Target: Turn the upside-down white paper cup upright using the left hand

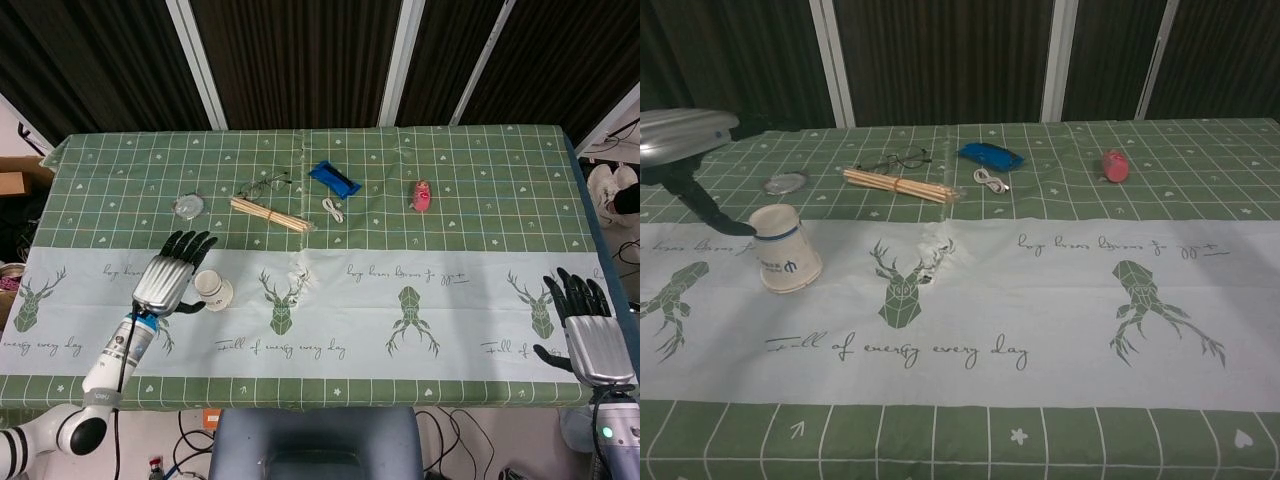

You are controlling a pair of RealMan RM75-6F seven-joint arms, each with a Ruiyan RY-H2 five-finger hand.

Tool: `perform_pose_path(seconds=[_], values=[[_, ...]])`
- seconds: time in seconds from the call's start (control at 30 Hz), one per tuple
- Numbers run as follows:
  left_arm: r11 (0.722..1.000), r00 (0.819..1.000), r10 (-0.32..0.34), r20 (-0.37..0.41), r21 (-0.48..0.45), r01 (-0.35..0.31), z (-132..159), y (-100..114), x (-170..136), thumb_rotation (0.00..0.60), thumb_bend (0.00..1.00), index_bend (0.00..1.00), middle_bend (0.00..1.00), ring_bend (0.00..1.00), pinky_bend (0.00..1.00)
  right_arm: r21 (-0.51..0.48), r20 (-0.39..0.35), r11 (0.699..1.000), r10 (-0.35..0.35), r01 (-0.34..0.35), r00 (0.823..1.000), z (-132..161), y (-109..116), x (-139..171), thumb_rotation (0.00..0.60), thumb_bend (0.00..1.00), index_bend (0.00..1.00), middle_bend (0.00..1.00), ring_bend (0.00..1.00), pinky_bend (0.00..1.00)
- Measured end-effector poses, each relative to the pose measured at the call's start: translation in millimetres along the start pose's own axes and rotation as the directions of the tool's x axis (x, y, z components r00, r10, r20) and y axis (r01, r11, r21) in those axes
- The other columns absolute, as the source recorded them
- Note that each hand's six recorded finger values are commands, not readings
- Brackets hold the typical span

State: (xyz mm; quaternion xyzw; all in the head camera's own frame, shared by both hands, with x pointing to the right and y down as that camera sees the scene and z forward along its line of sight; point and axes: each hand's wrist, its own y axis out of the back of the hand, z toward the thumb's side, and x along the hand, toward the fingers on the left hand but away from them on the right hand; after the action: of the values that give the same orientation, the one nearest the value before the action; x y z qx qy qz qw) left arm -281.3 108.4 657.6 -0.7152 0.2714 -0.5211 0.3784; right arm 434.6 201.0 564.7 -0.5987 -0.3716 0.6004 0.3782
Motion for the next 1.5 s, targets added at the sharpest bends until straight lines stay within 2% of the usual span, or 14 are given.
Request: perform_pose_path(seconds=[0.17, 0.4, 0.63, 0.87, 1.27, 1.37, 1.5], values=[[0.998, 0.999, -0.038, 0.004, 0.043, 0.037, 13, -11, 17, 0.600, 0.04, 0.00, 0.00, 0.00, 0.00, -0.012, 0.004, 1.000, -0.002, 0.002, 1.000, -3, 3, -1, 0.600, 0.00, 0.00, 0.00, 0.00, 0.00], [0.987, 0.993, -0.113, -0.028, 0.110, 0.115, 23, -30, 38, 0.600, 0.04, 0.00, 0.00, 0.00, 0.00, -0.025, 0.006, 1.000, -0.002, 0.002, 1.000, -4, 5, -2, 0.600, 0.00, 0.00, 0.00, 0.00, 0.00], [0.978, 0.990, -0.139, -0.033, 0.155, 0.142, 22, -35, 43, 0.600, 0.04, 0.00, 0.00, 0.00, 0.00, -0.028, 0.010, 1.000, 0.002, -0.002, 1.000, -6, 4, -2, 0.600, 0.00, 0.00, 0.00, 0.00, 0.00], [0.967, 0.990, -0.136, -0.043, 0.209, 0.142, 14, -35, 42, 0.600, 0.05, 0.03, 0.03, 0.00, 0.01, -0.028, 0.009, 1.000, 0.005, -0.005, 1.000, -7, 4, -3, 0.600, 0.00, 0.00, 0.00, 0.00, 0.00], [0.946, 0.988, -0.149, -0.041, 0.286, 0.154, 12, -41, 44, 0.600, 0.06, 0.19, 0.13, 0.01, 0.02, -0.029, 0.005, 1.000, 0.010, -0.010, 1.000, -6, 3, -3, 0.600, 0.00, 0.00, 0.00, 0.00, 0.00], [0.939, 0.989, -0.139, -0.040, 0.312, 0.145, 14, -41, 45, 0.600, 0.07, 0.25, 0.20, 0.02, 0.04, -0.028, 0.005, 1.000, 0.010, -0.010, 1.000, -7, 3, -3, 0.600, 0.01, 0.00, 0.00, 0.00, 0.00], [0.931, 0.991, -0.125, -0.038, 0.342, 0.131, 15, -39, 46, 0.600, 0.11, 0.35, 0.34, 0.10, 0.05, -0.027, 0.008, 1.000, 0.010, -0.010, 1.000, -8, 3, -3, 0.600, 0.00, 0.00, 0.00, 0.00, 0.00]])
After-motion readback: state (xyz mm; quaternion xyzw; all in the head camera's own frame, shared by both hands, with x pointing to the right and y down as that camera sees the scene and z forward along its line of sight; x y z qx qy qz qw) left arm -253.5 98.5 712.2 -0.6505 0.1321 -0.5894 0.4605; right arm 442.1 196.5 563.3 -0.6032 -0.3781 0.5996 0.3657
